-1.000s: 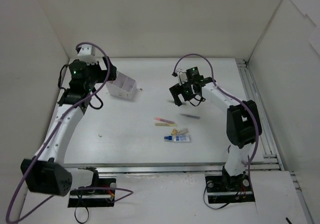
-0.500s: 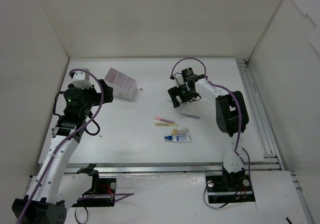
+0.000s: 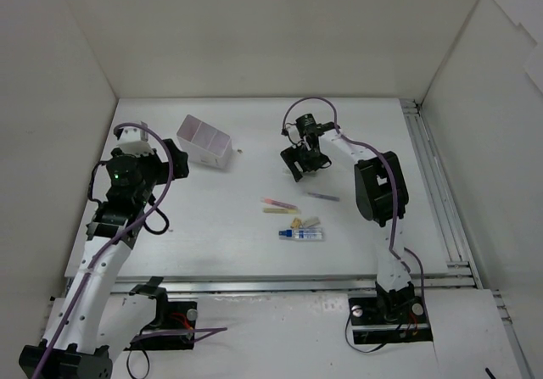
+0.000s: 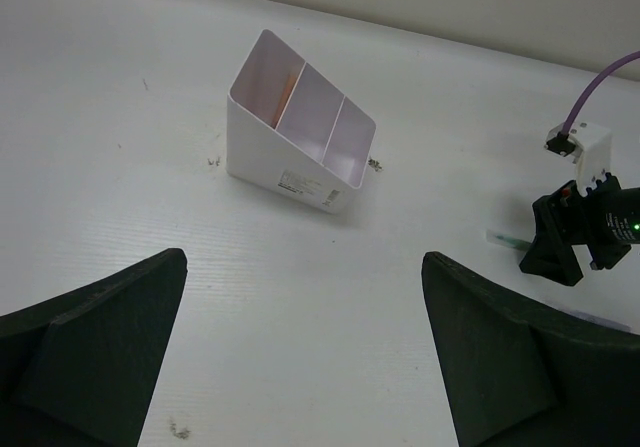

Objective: Sort the stationery into containers
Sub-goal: Pick up the pen from the center of the board.

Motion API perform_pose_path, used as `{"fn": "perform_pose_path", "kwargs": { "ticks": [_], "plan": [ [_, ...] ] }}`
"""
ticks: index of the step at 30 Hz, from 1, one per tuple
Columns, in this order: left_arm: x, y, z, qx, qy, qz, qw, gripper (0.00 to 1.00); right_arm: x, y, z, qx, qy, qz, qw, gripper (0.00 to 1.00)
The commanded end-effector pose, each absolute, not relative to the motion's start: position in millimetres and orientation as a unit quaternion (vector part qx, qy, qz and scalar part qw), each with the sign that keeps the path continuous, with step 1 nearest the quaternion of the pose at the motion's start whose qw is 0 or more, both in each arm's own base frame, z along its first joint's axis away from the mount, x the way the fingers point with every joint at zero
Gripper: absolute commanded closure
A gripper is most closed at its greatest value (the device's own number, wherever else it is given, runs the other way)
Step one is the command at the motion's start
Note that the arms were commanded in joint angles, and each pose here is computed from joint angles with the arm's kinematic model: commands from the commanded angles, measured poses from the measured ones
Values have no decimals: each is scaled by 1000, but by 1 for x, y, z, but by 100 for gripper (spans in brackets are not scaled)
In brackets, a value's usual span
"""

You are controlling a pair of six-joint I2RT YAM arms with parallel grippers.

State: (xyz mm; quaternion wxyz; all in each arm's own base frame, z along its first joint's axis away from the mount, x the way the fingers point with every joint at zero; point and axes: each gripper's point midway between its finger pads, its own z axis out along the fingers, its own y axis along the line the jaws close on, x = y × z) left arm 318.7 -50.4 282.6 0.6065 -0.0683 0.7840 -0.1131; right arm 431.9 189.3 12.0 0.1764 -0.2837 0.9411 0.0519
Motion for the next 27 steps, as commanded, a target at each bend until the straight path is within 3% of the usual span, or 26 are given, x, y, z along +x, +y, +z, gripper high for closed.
{"fn": "perform_pose_path", "kwargs": {
  "ticks": [1,5,6,12,20,27],
  "plan": [
    [318,-46,299,-76,765,-108,630,0,426,188,11,-303,940,19,156,31],
    [314,-44,300,-77,764,-106,632,0,419,193,11,-316,936,11,154,58],
    [313,-44,301,-78,762,-107,634,0,417,192,11,-316,937,12,152,72],
    [313,-46,298,-77,765,-114,630,0,410,198,17,-335,929,33,154,98],
    [323,-69,297,-63,773,-166,609,0,432,219,77,-381,886,25,264,100],
    [335,-111,295,-20,787,-244,567,0,394,257,127,-424,832,78,349,100]
  ]
}}
